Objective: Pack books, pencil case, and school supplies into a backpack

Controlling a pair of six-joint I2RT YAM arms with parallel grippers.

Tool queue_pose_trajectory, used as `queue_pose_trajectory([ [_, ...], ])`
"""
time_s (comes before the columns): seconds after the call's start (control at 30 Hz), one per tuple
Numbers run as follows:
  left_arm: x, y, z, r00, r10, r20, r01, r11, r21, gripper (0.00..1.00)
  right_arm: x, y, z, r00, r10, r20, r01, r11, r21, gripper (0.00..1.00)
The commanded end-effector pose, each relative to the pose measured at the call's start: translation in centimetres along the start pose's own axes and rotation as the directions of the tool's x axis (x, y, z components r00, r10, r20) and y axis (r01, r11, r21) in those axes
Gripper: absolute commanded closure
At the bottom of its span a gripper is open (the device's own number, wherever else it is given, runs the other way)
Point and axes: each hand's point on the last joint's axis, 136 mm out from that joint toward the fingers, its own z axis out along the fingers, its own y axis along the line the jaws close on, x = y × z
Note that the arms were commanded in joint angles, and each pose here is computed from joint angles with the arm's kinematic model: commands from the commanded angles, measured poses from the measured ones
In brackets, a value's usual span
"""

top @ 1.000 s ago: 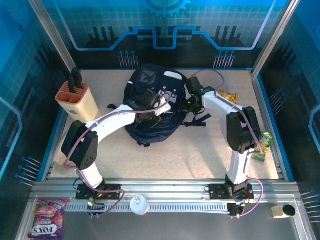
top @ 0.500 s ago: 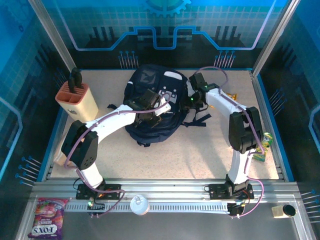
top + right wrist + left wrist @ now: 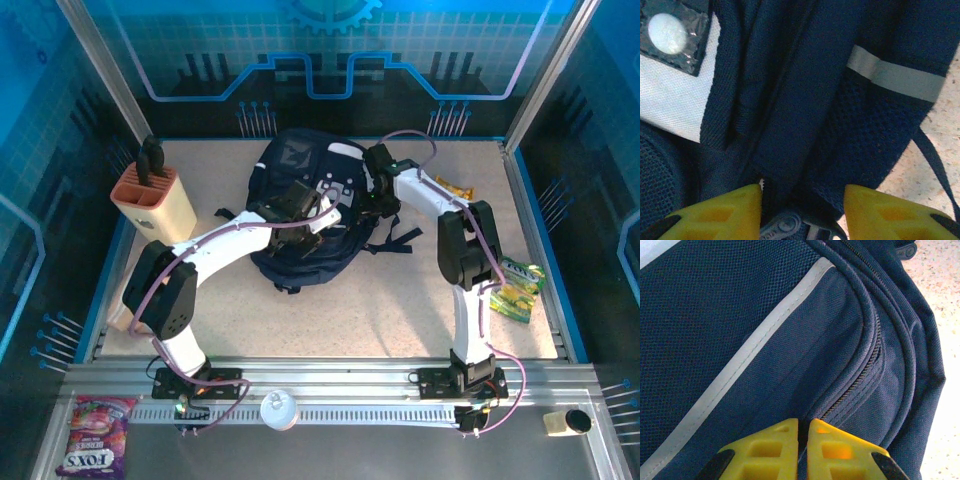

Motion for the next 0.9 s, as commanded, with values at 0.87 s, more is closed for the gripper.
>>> queue_pose_trajectory([
  [0.87, 0.7, 1.2, -0.3, 0.999, -0.034, -0.008, 0.034, 0.999, -0.040, 0.89, 2.4, 3.6, -0.5, 0.980, -0.198, 0.029, 0.193, 0.895, -0.403, 0.58],
])
